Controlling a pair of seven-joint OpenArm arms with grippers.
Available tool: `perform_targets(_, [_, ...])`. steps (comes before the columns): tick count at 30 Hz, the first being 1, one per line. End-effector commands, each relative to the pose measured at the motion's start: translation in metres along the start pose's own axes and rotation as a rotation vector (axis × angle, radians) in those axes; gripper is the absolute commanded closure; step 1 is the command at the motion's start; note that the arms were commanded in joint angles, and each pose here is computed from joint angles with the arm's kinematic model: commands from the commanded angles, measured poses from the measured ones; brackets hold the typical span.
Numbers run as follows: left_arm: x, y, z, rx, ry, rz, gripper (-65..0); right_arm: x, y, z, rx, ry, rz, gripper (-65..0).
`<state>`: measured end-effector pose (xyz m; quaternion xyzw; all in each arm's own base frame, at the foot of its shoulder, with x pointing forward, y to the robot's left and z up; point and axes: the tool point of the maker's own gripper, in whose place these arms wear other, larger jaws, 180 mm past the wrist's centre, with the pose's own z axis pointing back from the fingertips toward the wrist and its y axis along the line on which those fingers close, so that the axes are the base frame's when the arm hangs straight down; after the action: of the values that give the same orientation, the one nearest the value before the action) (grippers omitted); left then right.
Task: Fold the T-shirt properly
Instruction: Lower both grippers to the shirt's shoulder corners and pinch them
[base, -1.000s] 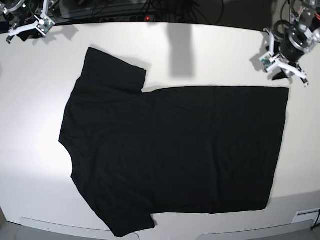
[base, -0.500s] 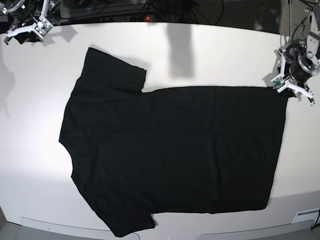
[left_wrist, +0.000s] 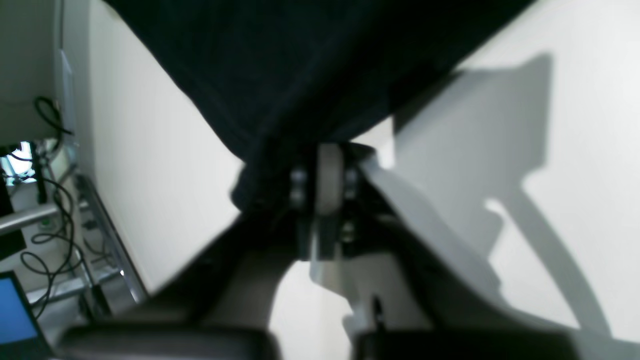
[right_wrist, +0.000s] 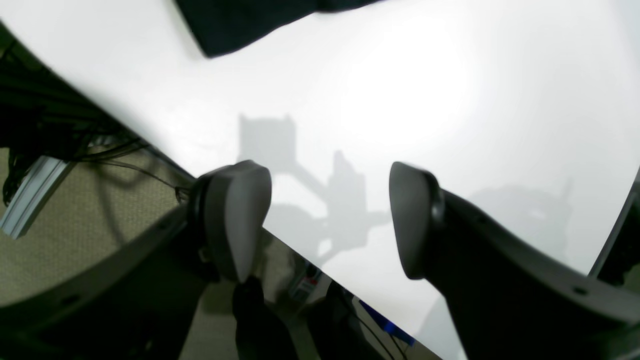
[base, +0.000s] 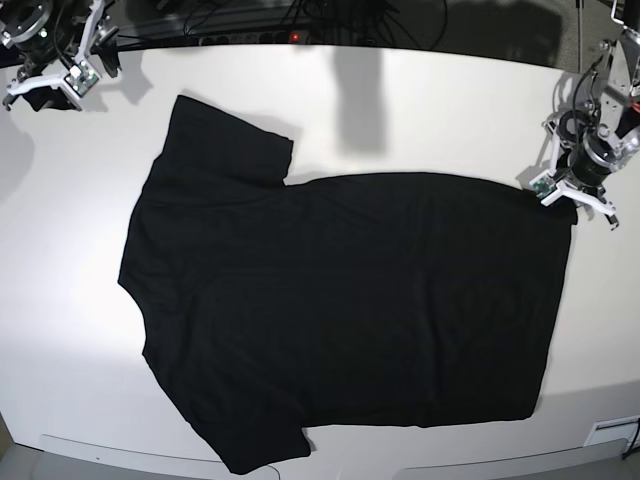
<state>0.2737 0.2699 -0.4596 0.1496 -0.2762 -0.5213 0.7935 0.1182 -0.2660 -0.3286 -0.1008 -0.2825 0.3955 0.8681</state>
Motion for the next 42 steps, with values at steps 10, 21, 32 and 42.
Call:
perform_targets(10, [-0.036,-0.053,0.012,-0.151,0.127,0.014,0.0,0.028,-0.014,-0.001,-0.004,-0.101,0.082,-40.7])
perform_targets(21, [0.025,-0.067,0.041,-0.119,-0.059,0.087,0.0,0.048,-0.011,-0.037,0.002,-0.133,0.247,-40.7])
perform_targets(32, [0.028,-0.053,0.047,-0.030,-0.033,0.102,0.0,0.037,-0.021,-0.075,0.013,-0.079,0.363,-40.7])
perform_targets(42, [0.038,-0.059,0.045,-0.027,-0.049,0.137,0.0,0.007,-0.006,-0.101,0.065,0.007,0.525,-40.7])
